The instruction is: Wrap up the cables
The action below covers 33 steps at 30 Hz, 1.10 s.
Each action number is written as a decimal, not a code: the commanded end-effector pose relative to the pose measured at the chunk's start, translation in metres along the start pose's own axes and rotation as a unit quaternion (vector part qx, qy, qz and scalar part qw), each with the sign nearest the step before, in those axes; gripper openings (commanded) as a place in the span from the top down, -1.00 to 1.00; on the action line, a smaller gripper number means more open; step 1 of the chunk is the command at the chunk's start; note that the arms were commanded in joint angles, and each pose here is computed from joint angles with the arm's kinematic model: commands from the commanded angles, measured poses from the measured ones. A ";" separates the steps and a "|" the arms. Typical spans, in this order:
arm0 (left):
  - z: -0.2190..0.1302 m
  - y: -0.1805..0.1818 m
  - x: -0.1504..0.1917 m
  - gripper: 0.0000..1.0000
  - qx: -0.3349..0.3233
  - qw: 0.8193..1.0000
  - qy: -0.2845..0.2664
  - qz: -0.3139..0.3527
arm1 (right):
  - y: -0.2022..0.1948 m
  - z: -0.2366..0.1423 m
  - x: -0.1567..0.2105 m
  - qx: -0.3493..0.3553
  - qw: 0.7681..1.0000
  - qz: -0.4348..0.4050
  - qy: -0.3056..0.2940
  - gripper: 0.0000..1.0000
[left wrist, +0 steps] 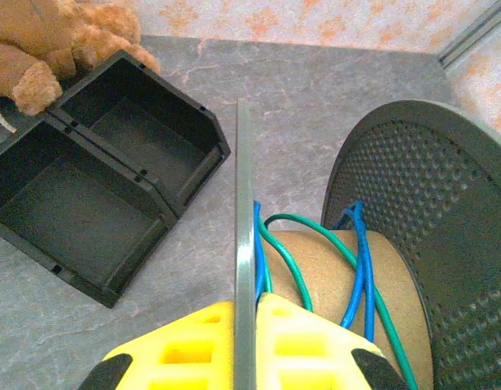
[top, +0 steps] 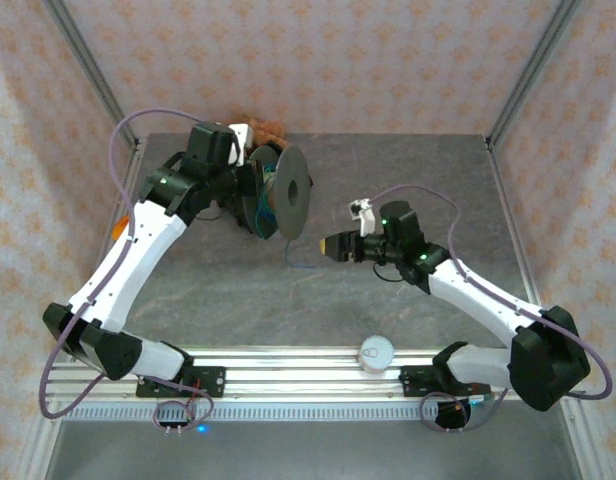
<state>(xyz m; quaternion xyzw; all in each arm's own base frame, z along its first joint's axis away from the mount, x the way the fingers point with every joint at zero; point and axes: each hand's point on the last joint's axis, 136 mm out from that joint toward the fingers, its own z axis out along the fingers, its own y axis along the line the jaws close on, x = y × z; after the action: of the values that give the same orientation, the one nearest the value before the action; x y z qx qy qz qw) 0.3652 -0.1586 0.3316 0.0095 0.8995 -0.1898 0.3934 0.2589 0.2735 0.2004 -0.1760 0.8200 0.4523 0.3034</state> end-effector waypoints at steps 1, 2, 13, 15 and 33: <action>-0.011 -0.014 -0.013 1.00 0.036 0.999 -0.005 -0.031 | 0.023 0.006 -0.004 -0.046 0.996 -0.075 -0.012 -0.14; -0.012 -0.013 -0.015 1.00 0.038 0.999 -0.007 -0.035 | 0.028 0.008 0.000 -0.059 0.995 -0.080 -0.007 -0.15; -0.008 -0.004 -0.016 1.00 0.036 0.998 -0.009 -0.055 | 0.044 0.016 0.023 -0.106 0.989 -0.099 0.004 -0.16; -0.006 -0.002 -0.016 1.00 0.034 0.998 -0.008 -0.057 | 0.045 0.017 0.028 -0.112 0.989 -0.096 0.016 -0.07; 0.009 0.022 -0.012 1.00 -0.021 0.998 -0.008 -0.061 | 0.070 0.006 0.017 -0.131 0.988 -0.086 0.016 1.00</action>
<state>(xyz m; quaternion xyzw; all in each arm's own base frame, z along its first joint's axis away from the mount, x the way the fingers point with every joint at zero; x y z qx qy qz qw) 0.3705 -0.1496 0.3221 -0.0346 0.9077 -0.2107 0.3613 0.2109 0.3087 0.1947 -0.2818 0.7652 0.5083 0.2769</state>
